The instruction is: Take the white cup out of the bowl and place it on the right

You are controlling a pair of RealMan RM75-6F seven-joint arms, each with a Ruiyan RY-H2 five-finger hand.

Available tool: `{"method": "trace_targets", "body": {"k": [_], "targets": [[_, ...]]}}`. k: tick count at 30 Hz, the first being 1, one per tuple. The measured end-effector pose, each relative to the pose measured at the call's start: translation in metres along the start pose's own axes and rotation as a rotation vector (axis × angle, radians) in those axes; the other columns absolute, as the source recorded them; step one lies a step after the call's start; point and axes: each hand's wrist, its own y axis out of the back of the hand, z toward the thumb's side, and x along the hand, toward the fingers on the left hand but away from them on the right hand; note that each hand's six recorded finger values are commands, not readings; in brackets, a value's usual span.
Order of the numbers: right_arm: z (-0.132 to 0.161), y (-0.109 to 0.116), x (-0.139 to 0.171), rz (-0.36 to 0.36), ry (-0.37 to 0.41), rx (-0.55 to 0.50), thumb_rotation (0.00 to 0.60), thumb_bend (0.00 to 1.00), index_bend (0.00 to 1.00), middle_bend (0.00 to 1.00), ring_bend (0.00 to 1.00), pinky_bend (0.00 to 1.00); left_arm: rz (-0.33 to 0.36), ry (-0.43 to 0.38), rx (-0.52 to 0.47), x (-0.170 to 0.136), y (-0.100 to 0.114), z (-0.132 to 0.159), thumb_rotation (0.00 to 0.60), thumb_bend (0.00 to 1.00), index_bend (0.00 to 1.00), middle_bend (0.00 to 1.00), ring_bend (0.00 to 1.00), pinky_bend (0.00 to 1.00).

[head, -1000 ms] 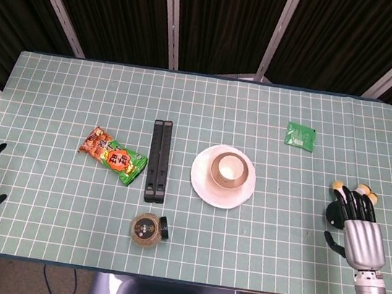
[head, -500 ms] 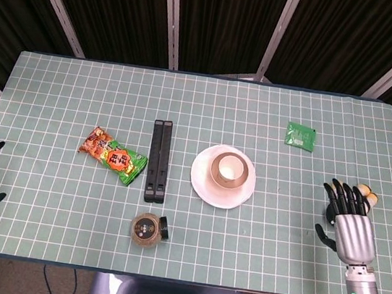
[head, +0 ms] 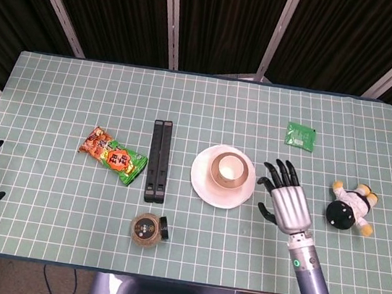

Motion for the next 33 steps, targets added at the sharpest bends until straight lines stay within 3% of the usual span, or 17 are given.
{"method": "trace_targets", "body": {"k": [10, 33], "targets": [[0.027, -0.012, -0.038, 0.031, -0.022, -0.047, 0.6, 0.21, 0.41, 0.14, 0.0, 0.0, -0.001, -0.004, -0.005, 0.002, 0.001, 0.001, 0.6, 0.0, 0.0, 0.0, 0.0, 0.0], [0.045, -0.046, -0.065, 0.093, -0.026, -0.042, 0.6, 0.21, 0.48, 0.2, 0.0, 0.0, -0.009, 0.002, -0.023, 0.004, 0.001, -0.002, 0.6, 0.0, 0.0, 0.0, 0.0, 0.0]]}}
